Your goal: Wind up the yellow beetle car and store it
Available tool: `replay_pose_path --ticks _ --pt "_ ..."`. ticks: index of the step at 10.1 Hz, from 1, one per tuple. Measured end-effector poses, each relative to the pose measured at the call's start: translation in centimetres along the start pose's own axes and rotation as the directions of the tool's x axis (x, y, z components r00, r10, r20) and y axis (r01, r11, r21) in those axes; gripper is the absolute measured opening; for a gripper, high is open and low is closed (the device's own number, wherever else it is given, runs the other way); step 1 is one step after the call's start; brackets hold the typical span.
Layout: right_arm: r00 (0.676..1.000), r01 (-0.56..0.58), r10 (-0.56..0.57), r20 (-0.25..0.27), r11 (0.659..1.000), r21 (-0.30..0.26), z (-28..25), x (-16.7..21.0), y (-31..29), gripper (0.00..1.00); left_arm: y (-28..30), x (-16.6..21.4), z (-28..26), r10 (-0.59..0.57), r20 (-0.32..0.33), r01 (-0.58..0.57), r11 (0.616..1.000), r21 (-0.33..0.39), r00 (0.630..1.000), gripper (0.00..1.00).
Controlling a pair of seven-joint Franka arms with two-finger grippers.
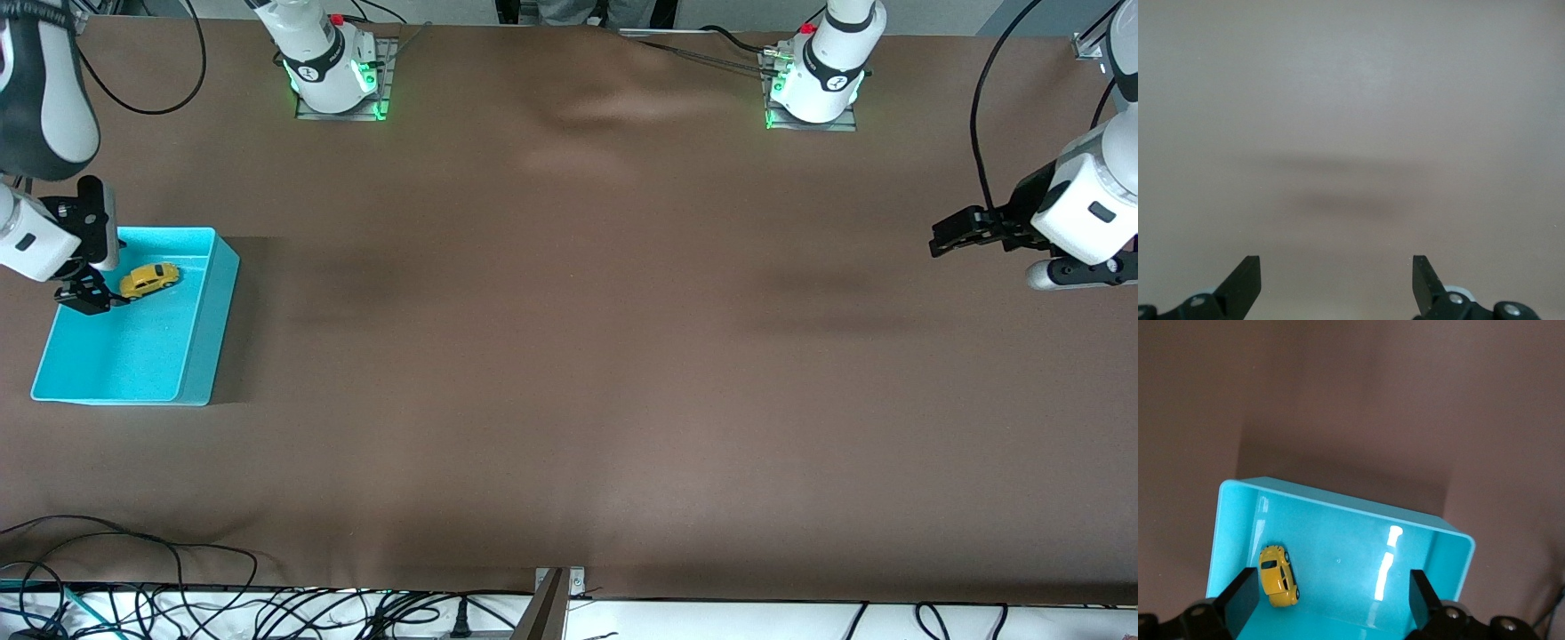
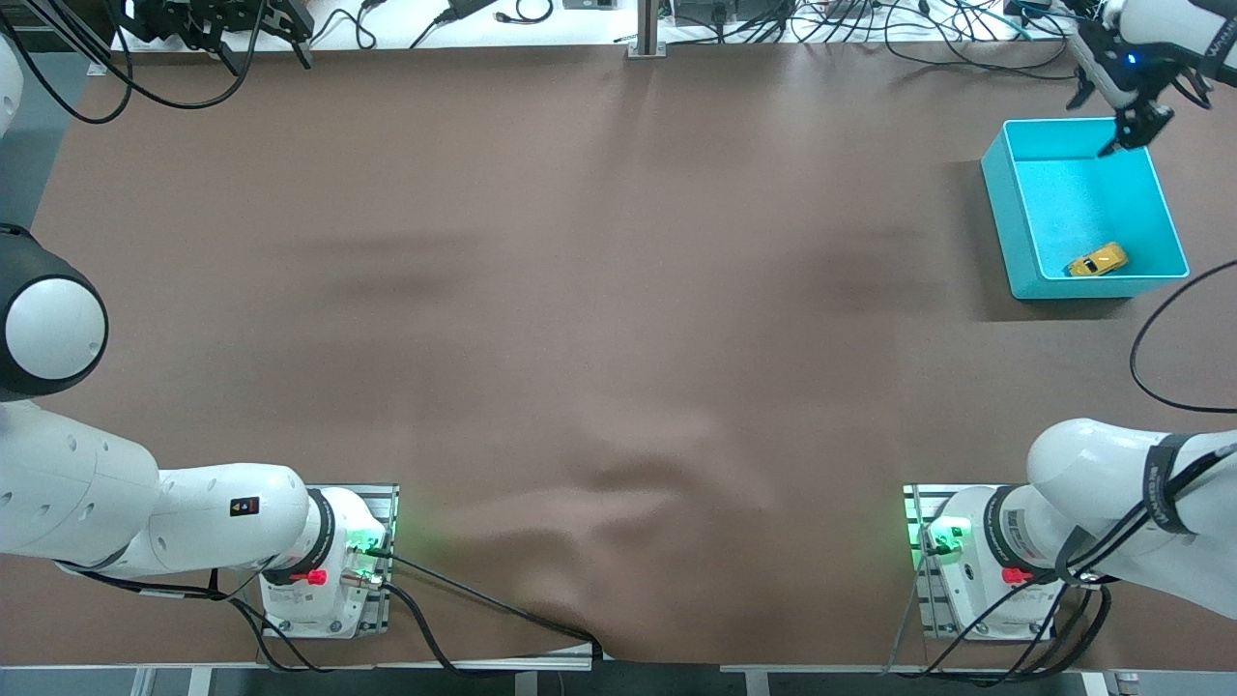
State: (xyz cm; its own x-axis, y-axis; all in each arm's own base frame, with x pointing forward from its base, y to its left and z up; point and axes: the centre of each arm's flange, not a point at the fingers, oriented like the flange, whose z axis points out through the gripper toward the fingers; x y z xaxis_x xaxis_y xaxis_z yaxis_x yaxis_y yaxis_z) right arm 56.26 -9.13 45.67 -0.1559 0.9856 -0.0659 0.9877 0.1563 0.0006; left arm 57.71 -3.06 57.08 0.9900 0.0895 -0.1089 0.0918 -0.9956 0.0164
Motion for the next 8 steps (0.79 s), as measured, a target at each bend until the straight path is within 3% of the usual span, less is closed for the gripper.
replay_pose_path --ticks 2,4,5,6,8 --pt "0.978 -0.201 0.205 0.032 0.975 -0.096 -6.0 6.1 0.0 1.0 1.4 0.4 -0.4 0.024 -0.013 -0.024 1.0 -0.003 1.0 1.0" --pt "0.9 -0.43 0.437 0.012 0.89 -0.149 -9.4 11.6 -0.6 1.0 1.3 1.1 -1.1 0.022 -0.03 -0.023 1.0 -0.009 0.999 1.0" --pt "0.831 -0.552 0.556 -0.018 0.82 -0.147 -9.6 13.2 -0.7 1.0 1.0 1.4 -0.9 0.018 -0.027 -0.018 1.0 -0.011 0.999 1.0" --pt "0.742 -0.668 0.668 -0.051 0.732 -0.132 -9.5 13.8 -0.6 1.0 0.7 1.7 -0.4 0.012 -0.018 -0.012 1.0 -0.011 1.0 1.0" --pt "0.515 -0.857 0.852 -0.095 0.508 -0.083 -8.7 14.5 -0.1 1.0 0.5 2.2 0.3 0.008 -0.004 -0.008 1.0 -0.011 1.0 1.0"
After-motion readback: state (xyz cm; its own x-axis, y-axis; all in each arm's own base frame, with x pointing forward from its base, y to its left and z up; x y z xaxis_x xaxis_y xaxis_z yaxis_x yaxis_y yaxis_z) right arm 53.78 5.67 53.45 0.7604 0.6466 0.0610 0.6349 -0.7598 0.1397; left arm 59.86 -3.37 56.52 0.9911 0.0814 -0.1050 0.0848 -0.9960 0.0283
